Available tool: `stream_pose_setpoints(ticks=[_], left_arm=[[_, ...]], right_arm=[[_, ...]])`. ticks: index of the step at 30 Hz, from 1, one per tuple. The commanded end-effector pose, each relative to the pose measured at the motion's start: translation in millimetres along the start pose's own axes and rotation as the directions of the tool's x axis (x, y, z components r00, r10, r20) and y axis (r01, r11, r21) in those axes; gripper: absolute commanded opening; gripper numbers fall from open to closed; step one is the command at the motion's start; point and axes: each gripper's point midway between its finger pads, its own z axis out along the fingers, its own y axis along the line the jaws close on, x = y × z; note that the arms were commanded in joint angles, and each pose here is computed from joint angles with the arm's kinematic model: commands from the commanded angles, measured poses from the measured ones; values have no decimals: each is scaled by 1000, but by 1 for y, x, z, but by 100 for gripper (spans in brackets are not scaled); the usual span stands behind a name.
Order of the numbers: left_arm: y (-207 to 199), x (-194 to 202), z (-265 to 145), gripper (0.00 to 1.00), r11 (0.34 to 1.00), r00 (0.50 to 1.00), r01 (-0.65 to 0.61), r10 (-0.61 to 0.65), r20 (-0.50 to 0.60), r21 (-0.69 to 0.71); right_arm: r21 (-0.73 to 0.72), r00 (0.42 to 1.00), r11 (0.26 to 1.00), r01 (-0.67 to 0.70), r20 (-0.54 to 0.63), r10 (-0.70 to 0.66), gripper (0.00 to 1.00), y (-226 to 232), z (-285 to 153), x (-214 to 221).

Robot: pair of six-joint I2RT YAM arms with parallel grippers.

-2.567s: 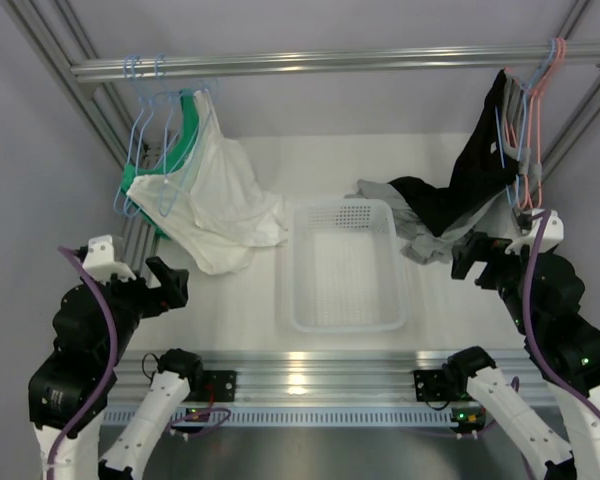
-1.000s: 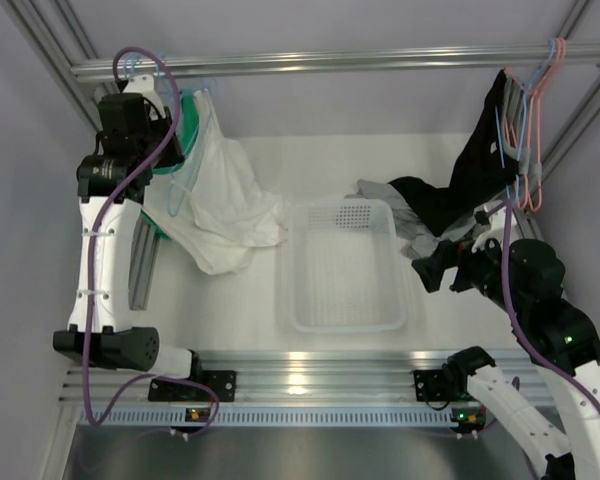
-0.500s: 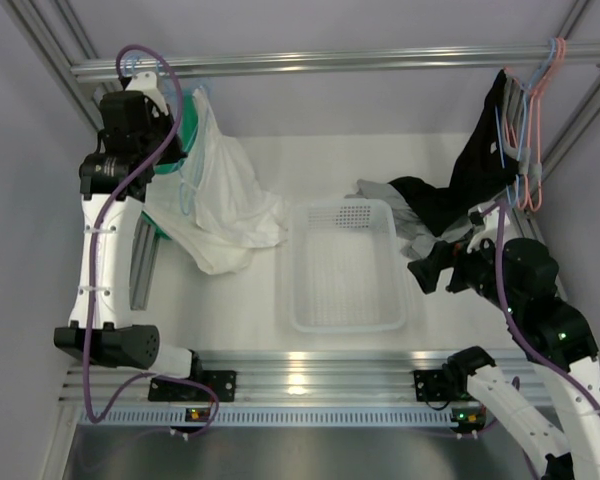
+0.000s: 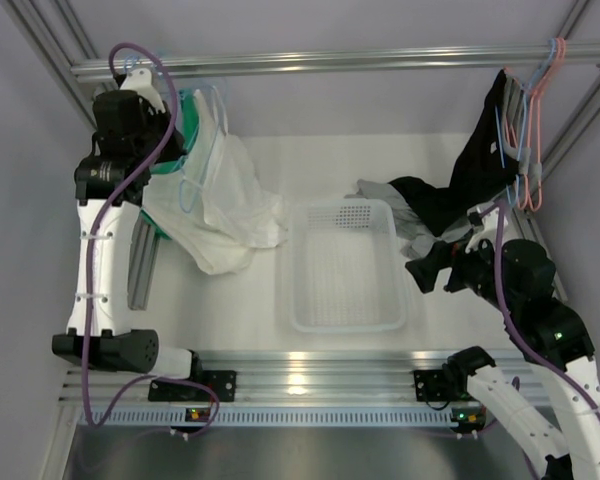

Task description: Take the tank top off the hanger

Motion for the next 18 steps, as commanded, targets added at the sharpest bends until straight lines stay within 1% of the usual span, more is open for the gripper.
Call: stream_pose_setpoints(ticks=[1, 5, 11, 16, 18], left_arm=[[-24, -61, -36, 0, 994, 973, -9, -16, 229, 110], [-28, -53, -44, 0, 990, 975, -8, -23, 219, 142], [-18, -50, -42, 0, 996, 974, -22, 2, 228, 89], [-33, -41, -55, 0, 984, 977, -22, -16, 214, 175], [-36, -27, -65, 0, 979, 980, -20, -21, 197, 204]], right_arm=[[-40, 998, 999, 10, 60, -8, 99, 9, 0, -13], [-41, 998, 999, 16, 66, -13, 99, 9, -1, -14], [-54, 998, 998, 19, 63, -15, 99, 11, -1, -15], [-57, 998, 998, 17, 66, -14, 100, 12, -1, -17], [-72, 998, 997, 15, 69, -10, 99, 15, 2, -19]])
